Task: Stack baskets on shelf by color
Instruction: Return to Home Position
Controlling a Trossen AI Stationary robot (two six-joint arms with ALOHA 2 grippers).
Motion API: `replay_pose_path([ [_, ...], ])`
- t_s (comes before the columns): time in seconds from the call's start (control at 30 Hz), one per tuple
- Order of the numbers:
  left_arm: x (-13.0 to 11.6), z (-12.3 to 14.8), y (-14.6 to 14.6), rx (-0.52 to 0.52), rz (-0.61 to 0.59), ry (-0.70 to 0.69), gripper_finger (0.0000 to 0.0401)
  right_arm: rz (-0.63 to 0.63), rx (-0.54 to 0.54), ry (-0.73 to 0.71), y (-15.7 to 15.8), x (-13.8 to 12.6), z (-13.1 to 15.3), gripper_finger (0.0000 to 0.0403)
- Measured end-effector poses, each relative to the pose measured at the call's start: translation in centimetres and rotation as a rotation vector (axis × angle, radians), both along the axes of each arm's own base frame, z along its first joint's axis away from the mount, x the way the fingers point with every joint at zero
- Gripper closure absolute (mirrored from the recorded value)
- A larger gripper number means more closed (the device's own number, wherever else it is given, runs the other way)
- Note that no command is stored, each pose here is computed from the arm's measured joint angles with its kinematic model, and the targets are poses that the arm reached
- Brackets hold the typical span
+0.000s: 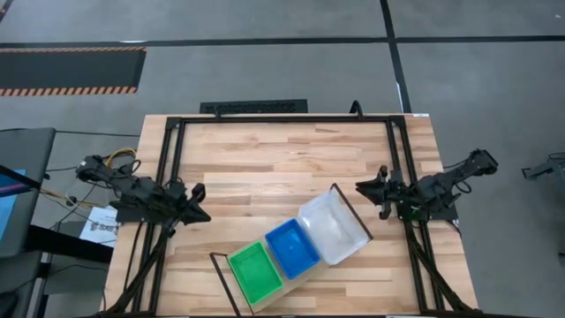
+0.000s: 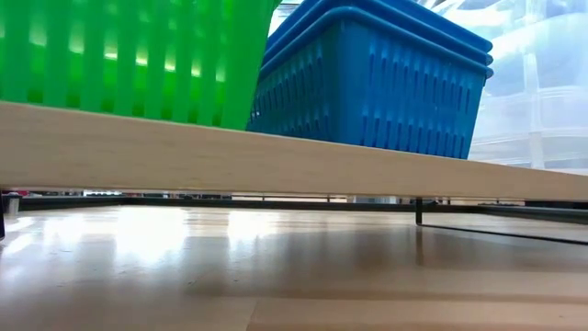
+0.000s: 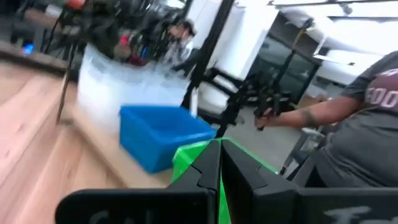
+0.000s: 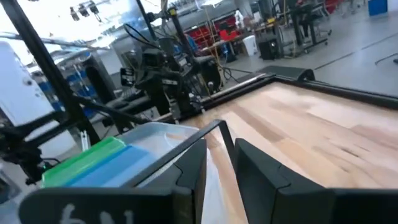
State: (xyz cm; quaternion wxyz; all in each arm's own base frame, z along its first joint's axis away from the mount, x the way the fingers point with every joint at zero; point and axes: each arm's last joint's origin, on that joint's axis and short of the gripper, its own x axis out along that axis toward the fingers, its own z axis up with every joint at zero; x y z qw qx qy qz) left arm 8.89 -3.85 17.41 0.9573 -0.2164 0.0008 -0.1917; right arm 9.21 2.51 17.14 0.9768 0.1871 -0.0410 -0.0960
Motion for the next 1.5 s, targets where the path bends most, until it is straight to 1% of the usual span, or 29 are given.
replay_pose_path([
  [0.07,-0.05,0.21,-0.03,0.023,-0.012,-0.033,0.0401,-0.009,-0.007,0.004,-0.07,0.01,-0.03,0.0297],
  [0.17,0.01,-0.10,-0.02,0.048,-0.001,-0.009,0.0401,-0.017,-0.020,0.015,-0.15,0.06,-0.12,0.0297],
  [0.3,0.09,-0.35,0.10,0.050,0.047,0.020,0.0401,-0.030,-0.026,0.019,-0.26,0.09,-0.15,0.0297],
  [0.43,0.13,-0.30,0.20,0.070,0.085,0.005,0.0401,-0.031,-0.027,0.020,-0.26,0.10,-0.17,0.0297],
  [0.57,0.13,-0.32,0.20,0.016,0.084,0.025,0.0401,-0.030,-0.024,0.017,-0.25,0.09,-0.16,0.0297],
  [0.63,0.14,-0.34,0.20,0.004,0.083,0.030,0.0401,-0.030,-0.023,0.015,-0.25,0.09,-0.14,0.0297],
  [1.5,0.15,-0.39,0.20,0.003,0.083,0.032,0.0401,-0.029,-0.021,0.012,-0.25,0.10,-0.12,0.0297],
])
